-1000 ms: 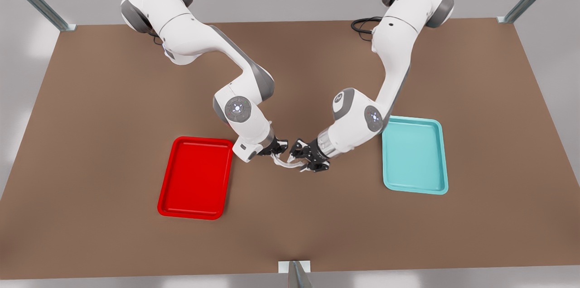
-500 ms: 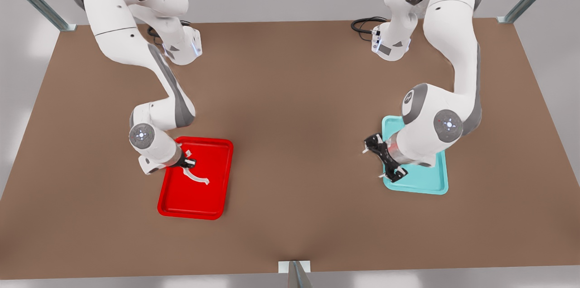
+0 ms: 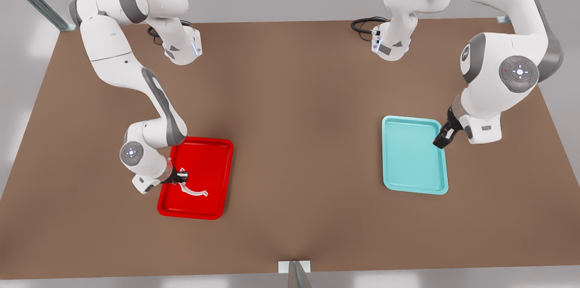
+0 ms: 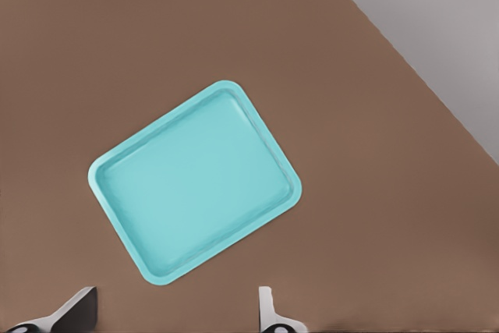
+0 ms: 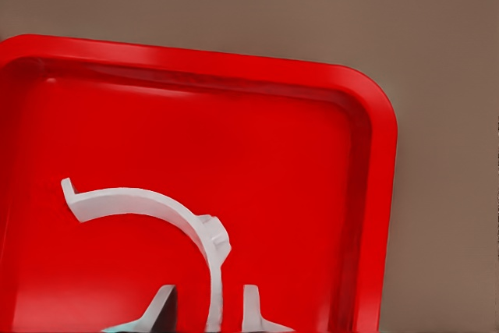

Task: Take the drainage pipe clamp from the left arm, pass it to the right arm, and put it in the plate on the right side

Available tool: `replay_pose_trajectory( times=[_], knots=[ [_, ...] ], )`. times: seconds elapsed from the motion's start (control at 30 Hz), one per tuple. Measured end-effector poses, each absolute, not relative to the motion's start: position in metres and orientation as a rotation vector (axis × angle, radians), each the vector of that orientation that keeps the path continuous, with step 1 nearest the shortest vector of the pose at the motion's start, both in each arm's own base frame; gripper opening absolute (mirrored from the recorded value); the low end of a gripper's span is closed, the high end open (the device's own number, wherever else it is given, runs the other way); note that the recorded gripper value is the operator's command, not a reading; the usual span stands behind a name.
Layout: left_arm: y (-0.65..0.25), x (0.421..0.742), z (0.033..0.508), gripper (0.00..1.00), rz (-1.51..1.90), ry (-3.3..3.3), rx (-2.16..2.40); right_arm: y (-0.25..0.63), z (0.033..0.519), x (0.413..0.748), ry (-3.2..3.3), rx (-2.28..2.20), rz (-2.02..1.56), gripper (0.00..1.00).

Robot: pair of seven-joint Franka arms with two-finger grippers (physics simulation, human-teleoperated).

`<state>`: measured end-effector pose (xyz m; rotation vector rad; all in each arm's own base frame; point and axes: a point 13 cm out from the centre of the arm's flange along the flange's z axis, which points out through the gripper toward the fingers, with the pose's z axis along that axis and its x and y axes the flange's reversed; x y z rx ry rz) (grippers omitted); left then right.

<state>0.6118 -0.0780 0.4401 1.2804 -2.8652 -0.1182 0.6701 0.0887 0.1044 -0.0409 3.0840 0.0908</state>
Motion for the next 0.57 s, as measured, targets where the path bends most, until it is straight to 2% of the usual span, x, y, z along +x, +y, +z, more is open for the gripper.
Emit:
replay_pose_trajectory(
  times=[0.07, 0.1, 0.13, 0.2, 0.23, 0.27, 0.3, 0.37, 0.57],
  knots=[
    [-0.077, 0.612, 0.436, 1.00, -0.127, -2.918, 1.121, 0.088, 0.110, 0.672, 3.075, -0.062, 0.059, 1.00],
    [-0.077, 0.612, 0.435, 1.00, -0.129, -2.941, 1.047, 0.093, 0.131, 0.677, 3.053, -0.076, 0.055, 1.00],
    [-0.078, 0.611, 0.434, 1.00, -0.130, -2.961, 0.975, 0.098, 0.173, 0.687, 3.008, -0.088, 0.048, 1.00],
    [-0.083, 0.610, 0.434, 1.00, -0.130, -2.994, 0.840, 0.104, 0.333, 0.733, 2.855, -0.080, 0.048, 1.00],
    [-0.085, 0.609, 0.433, 1.00, -0.131, -3.008, 0.778, 0.110, 0.406, 0.737, 2.809, -0.085, 0.059, 1.00],
    [-0.086, 0.609, 0.432, 1.00, -0.131, -3.019, 0.722, 0.108, 0.474, 0.724, 2.777, -0.086, 0.050, 1.00],
    [-0.085, 0.609, 0.432, 1.00, -0.132, -3.029, 0.671, 0.103, 0.506, 0.702, 2.795, -0.086, 0.029, 1.00],
    [-0.085, 0.609, 0.432, 1.00, -0.132, -3.045, 0.577, 0.076, 0.518, 0.665, 2.887, -0.040, -0.033, 1.00],
    [-0.087, 0.610, 0.437, 1.00, -0.122, -3.082, 0.348, 0.068, 0.497, 0.616, 3.105, -0.055, -0.059, 1.00]
  ],
)
